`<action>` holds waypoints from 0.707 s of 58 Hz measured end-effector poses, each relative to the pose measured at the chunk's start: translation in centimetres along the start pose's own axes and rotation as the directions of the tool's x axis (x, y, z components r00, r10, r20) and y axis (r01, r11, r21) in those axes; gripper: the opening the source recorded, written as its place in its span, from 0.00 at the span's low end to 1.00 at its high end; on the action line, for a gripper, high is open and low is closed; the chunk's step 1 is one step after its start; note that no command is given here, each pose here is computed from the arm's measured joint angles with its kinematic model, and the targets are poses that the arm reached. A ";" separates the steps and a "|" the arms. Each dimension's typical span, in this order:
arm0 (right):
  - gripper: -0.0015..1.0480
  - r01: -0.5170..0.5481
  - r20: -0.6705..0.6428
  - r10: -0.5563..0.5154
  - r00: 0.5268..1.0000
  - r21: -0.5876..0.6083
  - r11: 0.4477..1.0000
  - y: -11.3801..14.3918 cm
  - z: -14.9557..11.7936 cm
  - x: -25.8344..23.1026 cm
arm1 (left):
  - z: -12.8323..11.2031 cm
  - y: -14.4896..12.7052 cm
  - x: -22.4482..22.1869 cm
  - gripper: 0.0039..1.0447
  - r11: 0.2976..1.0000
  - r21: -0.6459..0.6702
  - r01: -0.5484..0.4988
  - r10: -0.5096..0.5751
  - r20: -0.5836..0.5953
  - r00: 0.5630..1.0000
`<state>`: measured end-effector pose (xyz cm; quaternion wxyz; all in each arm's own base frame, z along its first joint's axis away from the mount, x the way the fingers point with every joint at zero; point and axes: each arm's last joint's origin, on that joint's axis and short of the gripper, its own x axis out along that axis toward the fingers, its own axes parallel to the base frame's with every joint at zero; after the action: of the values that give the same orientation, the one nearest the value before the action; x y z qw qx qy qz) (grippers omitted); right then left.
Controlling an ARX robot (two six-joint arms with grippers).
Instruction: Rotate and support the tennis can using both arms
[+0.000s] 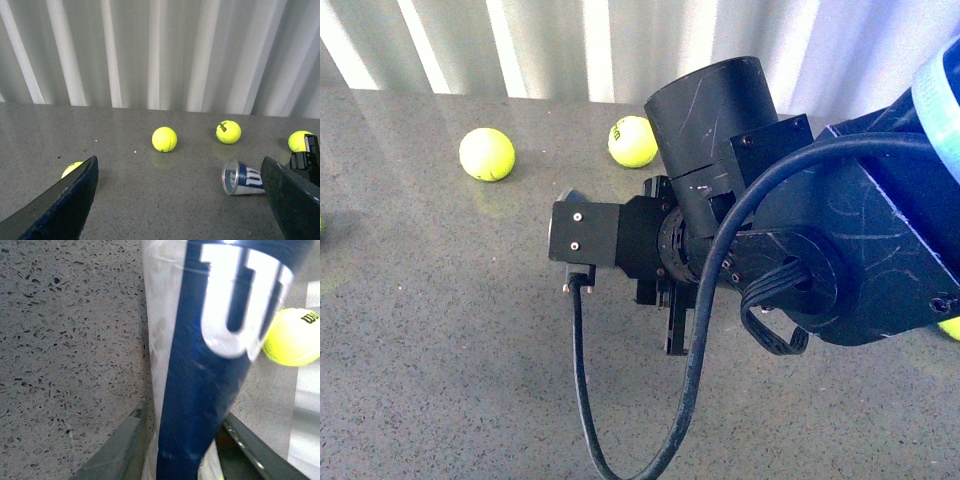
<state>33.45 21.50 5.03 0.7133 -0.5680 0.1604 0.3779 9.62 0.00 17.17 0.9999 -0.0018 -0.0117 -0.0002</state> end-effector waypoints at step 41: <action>0.93 0.010 -0.073 0.004 0.997 0.190 0.982 -0.4 -2.5 -7.8 | 0.0 0.0 0.0 0.94 1.000 0.000 0.000 0.000 0.000 1.000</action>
<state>29.09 16.37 9.65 0.7585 -0.5110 0.2207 0.3388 9.62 0.00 17.17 0.9999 -0.0016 -0.0117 0.0000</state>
